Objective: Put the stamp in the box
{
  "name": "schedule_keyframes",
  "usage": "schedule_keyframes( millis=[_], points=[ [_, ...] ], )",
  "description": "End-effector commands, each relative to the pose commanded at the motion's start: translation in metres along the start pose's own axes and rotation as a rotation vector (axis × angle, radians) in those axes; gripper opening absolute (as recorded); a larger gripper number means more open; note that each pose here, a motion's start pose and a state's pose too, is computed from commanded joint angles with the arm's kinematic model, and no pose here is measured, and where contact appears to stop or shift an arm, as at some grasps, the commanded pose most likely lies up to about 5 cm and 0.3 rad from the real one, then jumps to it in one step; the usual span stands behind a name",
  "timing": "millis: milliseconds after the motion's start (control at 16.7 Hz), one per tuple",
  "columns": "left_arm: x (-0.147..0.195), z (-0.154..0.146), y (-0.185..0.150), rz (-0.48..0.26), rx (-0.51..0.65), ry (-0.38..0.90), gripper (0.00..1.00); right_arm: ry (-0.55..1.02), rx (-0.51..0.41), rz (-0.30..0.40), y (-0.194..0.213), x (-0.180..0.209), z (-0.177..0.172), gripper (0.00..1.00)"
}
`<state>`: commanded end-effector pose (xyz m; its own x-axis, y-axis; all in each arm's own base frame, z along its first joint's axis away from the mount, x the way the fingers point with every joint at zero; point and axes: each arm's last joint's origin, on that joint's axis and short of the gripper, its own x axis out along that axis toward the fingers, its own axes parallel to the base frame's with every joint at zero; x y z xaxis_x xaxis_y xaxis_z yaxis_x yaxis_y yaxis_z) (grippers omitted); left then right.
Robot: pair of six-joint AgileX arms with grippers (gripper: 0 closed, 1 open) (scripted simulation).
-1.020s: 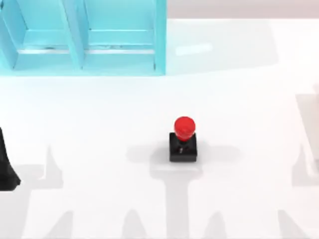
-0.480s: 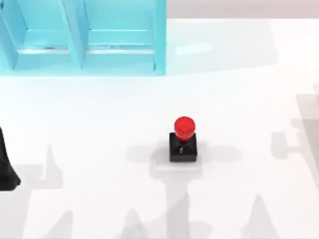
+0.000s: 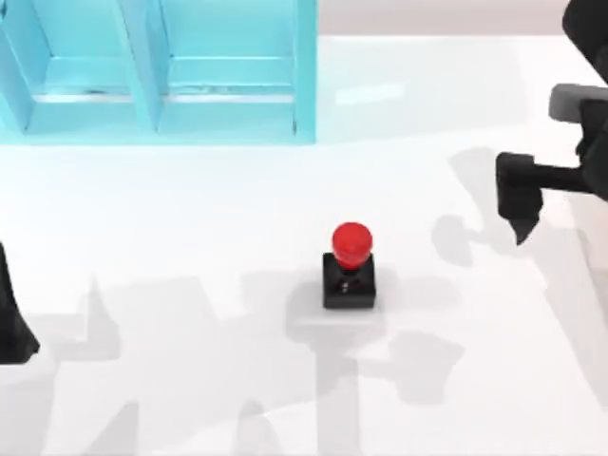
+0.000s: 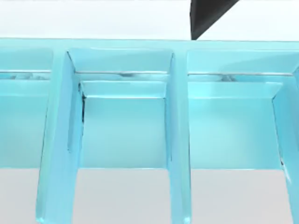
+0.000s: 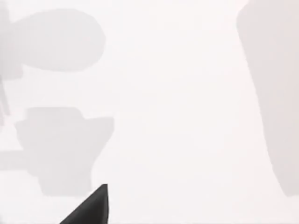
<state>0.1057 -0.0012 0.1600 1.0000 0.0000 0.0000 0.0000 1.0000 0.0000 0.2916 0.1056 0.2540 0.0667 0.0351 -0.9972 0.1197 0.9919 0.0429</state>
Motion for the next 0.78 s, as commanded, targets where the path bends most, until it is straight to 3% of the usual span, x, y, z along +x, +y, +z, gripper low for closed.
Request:
schedule_keyframes(
  millis=[300,540,780],
  points=[
    [0.000,0.000,0.000,0.000,0.000,0.000,1.00,0.160,-0.040,-0.094,0.091,0.020,0.040,1.00],
    [0.000,0.000,0.000,0.000,0.000,0.000,1.00,0.124,-0.082,-0.081,0.153,0.021,0.044,1.00],
    [0.000,0.000,0.000,0.000,0.000,0.000,1.00,0.070,-0.109,-0.044,0.186,0.015,0.036,1.00]
  ],
)
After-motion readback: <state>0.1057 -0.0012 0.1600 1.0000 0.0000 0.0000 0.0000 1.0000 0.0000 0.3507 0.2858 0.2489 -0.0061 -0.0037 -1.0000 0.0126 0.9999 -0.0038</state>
